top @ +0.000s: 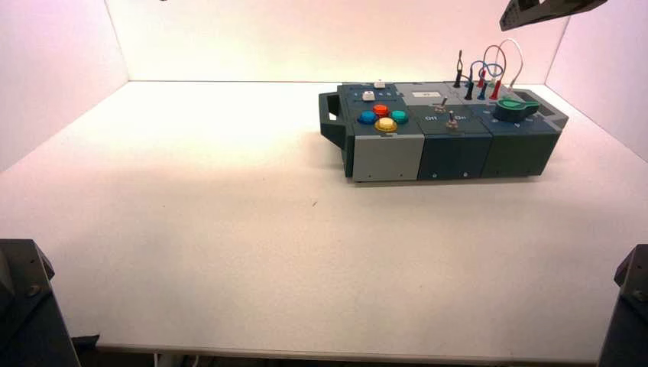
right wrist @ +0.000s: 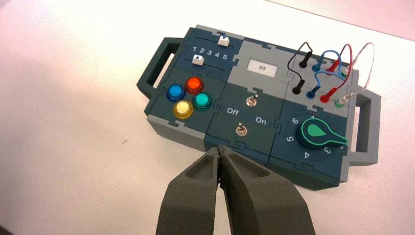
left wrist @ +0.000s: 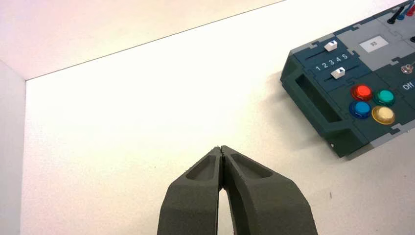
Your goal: Push the yellow button with the left gripper.
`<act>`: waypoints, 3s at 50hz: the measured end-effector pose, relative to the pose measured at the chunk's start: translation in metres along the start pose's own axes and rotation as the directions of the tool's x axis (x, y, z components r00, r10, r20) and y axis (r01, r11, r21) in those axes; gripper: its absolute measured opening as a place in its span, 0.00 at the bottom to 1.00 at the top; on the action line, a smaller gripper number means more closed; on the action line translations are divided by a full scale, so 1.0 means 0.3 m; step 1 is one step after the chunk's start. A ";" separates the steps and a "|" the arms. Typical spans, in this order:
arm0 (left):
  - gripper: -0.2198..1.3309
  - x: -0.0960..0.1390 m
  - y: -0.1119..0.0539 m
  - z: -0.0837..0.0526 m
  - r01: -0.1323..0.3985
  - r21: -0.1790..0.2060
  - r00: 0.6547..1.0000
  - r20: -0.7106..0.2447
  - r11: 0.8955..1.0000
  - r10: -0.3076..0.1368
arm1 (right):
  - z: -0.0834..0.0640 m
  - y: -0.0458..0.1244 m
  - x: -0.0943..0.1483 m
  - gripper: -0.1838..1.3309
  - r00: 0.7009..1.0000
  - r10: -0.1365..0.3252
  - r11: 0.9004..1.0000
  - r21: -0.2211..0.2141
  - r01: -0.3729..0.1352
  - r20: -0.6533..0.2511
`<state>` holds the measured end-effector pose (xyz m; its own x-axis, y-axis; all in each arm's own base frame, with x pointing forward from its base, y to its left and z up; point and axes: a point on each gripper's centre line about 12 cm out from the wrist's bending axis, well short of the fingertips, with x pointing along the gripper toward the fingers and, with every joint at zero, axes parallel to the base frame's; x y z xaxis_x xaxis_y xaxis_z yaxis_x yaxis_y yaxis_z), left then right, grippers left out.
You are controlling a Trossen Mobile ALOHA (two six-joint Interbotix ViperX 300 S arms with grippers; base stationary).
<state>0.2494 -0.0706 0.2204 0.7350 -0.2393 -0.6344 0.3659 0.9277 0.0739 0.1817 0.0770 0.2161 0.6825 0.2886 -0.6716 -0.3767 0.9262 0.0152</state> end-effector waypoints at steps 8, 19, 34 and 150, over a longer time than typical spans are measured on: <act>0.03 0.024 -0.087 -0.004 0.082 0.046 0.997 -0.020 0.996 -0.081 | -0.001 0.000 0.003 0.03 1.000 0.000 1.000 0.000 0.000 -0.003; 0.03 0.080 -0.285 0.057 0.231 0.172 0.973 -0.026 0.958 -0.230 | 0.000 0.000 0.001 0.03 1.000 0.000 1.000 0.000 0.000 0.000; 0.03 0.250 -0.410 0.108 0.298 0.214 0.952 -0.135 0.930 -0.275 | 0.011 -0.005 -0.019 0.03 0.999 -0.008 1.000 -0.008 0.009 0.032; 0.03 0.597 -0.792 0.031 0.507 0.330 0.815 -0.485 0.796 -0.318 | 0.033 -0.069 -0.070 0.03 0.989 -0.090 0.995 0.060 0.084 0.119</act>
<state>0.2993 -0.3365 0.0963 0.2060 -0.3512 -0.9134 0.8525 0.5227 -0.0087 0.1813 0.0543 0.2372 0.7835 0.2307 -0.5770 -0.2803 0.9599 0.0032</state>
